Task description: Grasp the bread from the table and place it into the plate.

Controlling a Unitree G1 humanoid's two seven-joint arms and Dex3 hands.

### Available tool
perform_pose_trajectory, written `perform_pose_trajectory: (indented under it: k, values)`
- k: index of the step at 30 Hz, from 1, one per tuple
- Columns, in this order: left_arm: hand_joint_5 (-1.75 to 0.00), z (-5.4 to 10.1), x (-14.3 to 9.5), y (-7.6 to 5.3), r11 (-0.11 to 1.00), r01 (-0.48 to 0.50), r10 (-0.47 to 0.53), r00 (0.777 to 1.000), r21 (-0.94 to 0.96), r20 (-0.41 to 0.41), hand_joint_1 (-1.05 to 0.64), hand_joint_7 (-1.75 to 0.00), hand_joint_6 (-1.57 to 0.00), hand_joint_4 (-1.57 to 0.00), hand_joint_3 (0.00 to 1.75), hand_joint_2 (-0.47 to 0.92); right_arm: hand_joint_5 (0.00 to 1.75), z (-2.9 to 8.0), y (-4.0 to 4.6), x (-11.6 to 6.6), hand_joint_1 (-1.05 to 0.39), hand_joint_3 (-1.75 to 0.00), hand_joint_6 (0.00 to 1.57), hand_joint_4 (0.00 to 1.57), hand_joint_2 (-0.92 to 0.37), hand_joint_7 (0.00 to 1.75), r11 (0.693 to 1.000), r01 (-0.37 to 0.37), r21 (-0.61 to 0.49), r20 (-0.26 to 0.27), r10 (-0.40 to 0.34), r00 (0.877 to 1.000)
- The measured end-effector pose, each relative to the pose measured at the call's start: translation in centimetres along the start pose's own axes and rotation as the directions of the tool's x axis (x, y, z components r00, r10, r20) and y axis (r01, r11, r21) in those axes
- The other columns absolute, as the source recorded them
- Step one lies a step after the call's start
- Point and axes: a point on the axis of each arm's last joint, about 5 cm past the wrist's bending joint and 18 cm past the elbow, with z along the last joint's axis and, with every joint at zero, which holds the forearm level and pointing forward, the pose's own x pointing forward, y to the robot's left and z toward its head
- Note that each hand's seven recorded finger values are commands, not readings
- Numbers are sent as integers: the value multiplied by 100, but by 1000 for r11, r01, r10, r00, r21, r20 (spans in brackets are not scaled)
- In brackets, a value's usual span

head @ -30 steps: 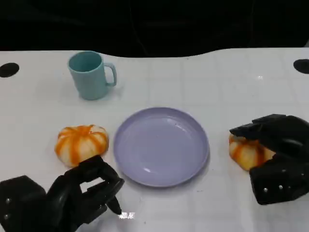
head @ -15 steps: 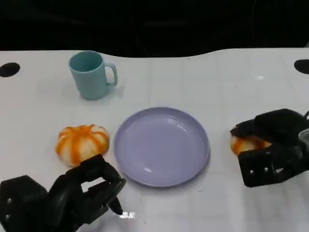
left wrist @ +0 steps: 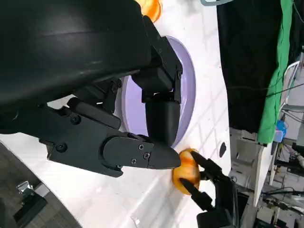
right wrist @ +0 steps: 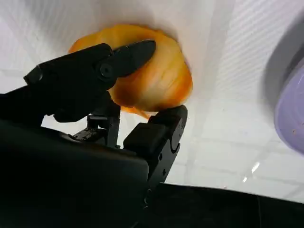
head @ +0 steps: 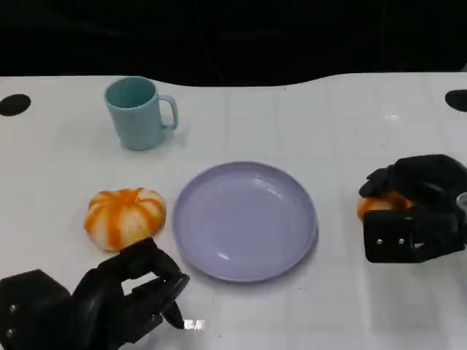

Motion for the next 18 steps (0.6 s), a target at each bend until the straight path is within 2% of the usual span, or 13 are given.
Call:
perform_pose_trajectory:
  k: [3, 4, 5, 6, 9, 13, 14, 15, 16, 17, 18]
  values:
    - [-175, 0, 0, 0, 1000, 0, 0, 1000, -2, 0, -55, -149, -68, -74, 27, 92, 164, -6, 47, -7, -9, -14, 108, 85, -92, 56, 998, 54, 23, 11, -54, 998]
    - [-175, 0, 0, 0, 1000, 0, 0, 1000, -2, 1, -55, -149, -68, -74, 27, 92, 169, -7, 62, -10, -9, -16, 103, 82, -92, 69, 996, 78, 31, 16, -79, 997]
    - [-175, 0, 0, 0, 1000, 0, 0, 1000, -2, 1, -56, -149, -68, -73, 27, 92, 172, -10, 72, -12, -8, -20, 91, 80, -91, 99, 995, 96, 37, 16, -96, 995]
    - [-175, 0, 0, 0, 1000, 0, 0, 1000, -2, 1, -56, -149, -68, -73, 27, 92, 174, -12, 85, -15, -7, -21, 85, 79, -91, 111, 993, 112, 46, 17, -113, 993]
    - [-175, 0, 0, -1, 1000, 1, -1, 1000, -2, 0, -55, -151, -67, -72, 28, 92, 175, 8, 99, -10, -3, -21, 88, 80, -88, 107, 986, 154, 63, 30, -156, 987]
    - [-175, -1, 1, -3, 1000, 1, -1, 1000, -1, 0, -55, -153, -66, -72, 28, 92, 175, 32, 93, -3, -2, -28, 81, 83, -85, 129, 972, 214, 98, 39, -219, 975]
    - [-175, -1, 1, -3, 1000, 2, -2, 1000, -1, 0, -55, -153, -66, -72, 28, 92, 175, 38, 91, -1, -2, -31, 81, 85, -82, 129, 970, 222, 103, 43, -228, 973]
    - [-175, -1, 1, -3, 1000, 2, -2, 1000, -1, 0, -55, -153, -66, -72, 27, 92, 175, 45, 89, 0, -2, -34, 85, 86, -79, 117, 966, 233, 110, 48, -240, 970]
    - [-175, -1, 1, -4, 1000, 2, -2, 1000, -1, 0, -55, -153, -66, -72, 27, 92, 175, 53, 83, 2, -1, -40, 85, 88, -76, 120, 962, 247, 117, 58, -255, 965]
    - [-175, -1, 2, -4, 1000, 2, -2, 1000, -1, 0, -55, -153, -66, -72, 27, 92, 175, 62, 76, 3, 1, -52, 80, 88, -69, 137, 957, 260, 125, 67, -270, 960]
    - [-175, -1, 1, -4, 1000, 1, -1, 1000, -2, 0, -55, -153, -65, -72, 27, 92, 175, 73, 65, 6, 1, -59, 77, 88, -65, 145, 952, 273, 137, 77, -285, 955]
